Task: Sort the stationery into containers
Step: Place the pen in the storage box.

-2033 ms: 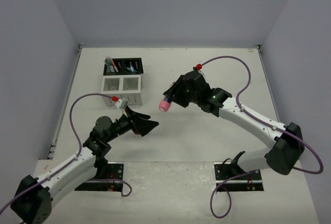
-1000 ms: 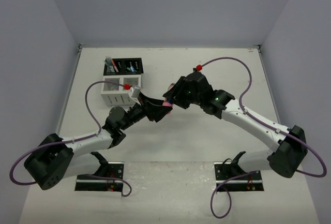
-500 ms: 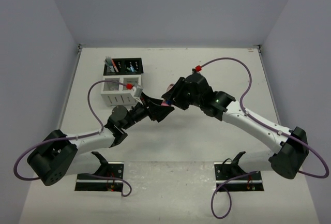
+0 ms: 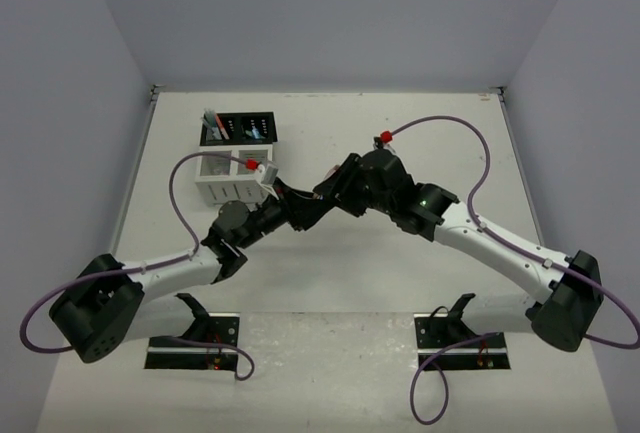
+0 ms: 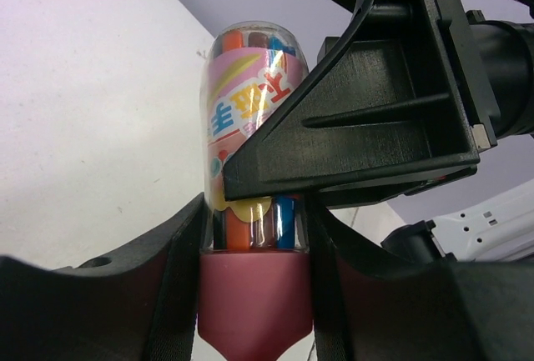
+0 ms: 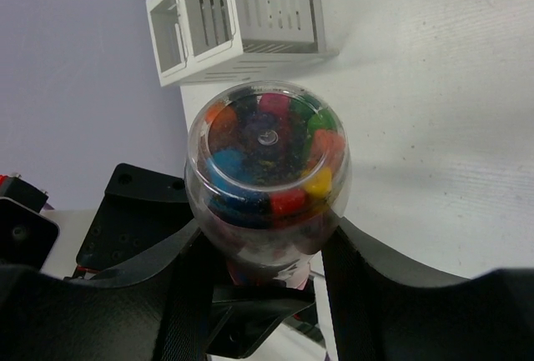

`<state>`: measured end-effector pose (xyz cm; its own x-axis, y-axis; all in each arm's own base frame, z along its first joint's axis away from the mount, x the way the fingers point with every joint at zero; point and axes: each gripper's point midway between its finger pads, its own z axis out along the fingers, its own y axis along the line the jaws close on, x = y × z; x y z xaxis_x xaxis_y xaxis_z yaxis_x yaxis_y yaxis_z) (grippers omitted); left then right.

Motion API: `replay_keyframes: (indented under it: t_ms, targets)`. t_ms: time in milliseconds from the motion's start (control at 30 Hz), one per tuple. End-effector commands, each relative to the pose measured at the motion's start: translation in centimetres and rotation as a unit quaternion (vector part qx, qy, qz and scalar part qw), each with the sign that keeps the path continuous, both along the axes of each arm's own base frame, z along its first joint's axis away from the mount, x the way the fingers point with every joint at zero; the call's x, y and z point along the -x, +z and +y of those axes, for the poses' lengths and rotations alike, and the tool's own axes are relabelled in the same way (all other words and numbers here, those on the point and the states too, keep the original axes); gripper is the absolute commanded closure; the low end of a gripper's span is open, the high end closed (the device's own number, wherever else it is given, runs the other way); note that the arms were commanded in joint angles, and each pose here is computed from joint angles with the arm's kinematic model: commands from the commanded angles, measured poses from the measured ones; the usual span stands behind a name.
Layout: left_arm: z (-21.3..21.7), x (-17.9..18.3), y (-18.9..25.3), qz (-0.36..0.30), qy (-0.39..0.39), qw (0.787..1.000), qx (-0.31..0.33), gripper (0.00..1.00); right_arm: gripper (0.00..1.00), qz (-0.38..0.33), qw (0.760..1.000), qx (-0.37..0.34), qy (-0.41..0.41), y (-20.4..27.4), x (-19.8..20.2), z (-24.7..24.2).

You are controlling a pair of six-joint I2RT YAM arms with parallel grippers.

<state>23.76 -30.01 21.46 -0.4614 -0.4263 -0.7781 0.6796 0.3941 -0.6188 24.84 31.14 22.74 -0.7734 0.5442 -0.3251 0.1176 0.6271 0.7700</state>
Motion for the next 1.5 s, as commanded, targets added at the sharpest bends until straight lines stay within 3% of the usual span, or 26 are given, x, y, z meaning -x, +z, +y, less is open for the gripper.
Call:
replay_keyframes:
  t_ms: [0,167,333,433,500,800,967,1067,1200,1467]
  targets:
    - [0.7,-1.0,2.5,-0.032,0.029,0.998,-0.038,1.0,1.0,-0.038,0.999,-0.02,-0.032,2.2,-0.7,-1.2]
    - [2.1,-0.8,2.4,-0.027,0.045,0.993,-0.103,1.0,0.48,-0.054,0.998,-0.022,-0.035,3.1,-0.7,-2.0]
    - [3.4,-0.9,3.4,-0.032,0.072,0.99,-0.115,1.0,0.37,-0.072,0.997,-0.022,-0.031,4.3,-1.0,-2.2]
    - [3.8,-1.0,3.9,-0.033,0.083,0.989,-0.118,1.0,0.12,-0.079,0.996,-0.021,-0.028,4.7,-1.1,-2.4]
    - [4.1,-1.0,4.3,-0.036,0.089,0.989,-0.111,1.0,0.07,-0.085,0.996,-0.021,-0.027,4.9,-1.1,-2.7]
    - [7.7,-3.7,6.2,-0.027,0.2,0.969,-0.139,1.0,0.07,-0.089,0.995,-0.011,-0.041,4.1,-1.0,-4.7]
    - [12.7,-5.9,9.6,-0.013,0.322,0.933,-0.159,1.0,0.07,-0.105,0.992,-0.011,-0.062,4.4,-0.9,-6.7]
    - [16.7,-7.9,9.1,0.019,0.387,0.902,-0.191,1.0,0.07,-0.112,0.991,-0.009,-0.07,4.5,-0.6,-7.7]
    - [19.5,-10.6,8.6,0.048,0.399,0.89,-0.215,1.0,0.07,-0.115,0.991,-0.001,-0.073,4.2,-0.5,-8.3]
    - [20.2,-11.9,5.3,0.09,0.399,0.873,-0.266,1.0,0.07,-0.125,0.989,0.01,-0.081,4.0,-0.4,-9.6]
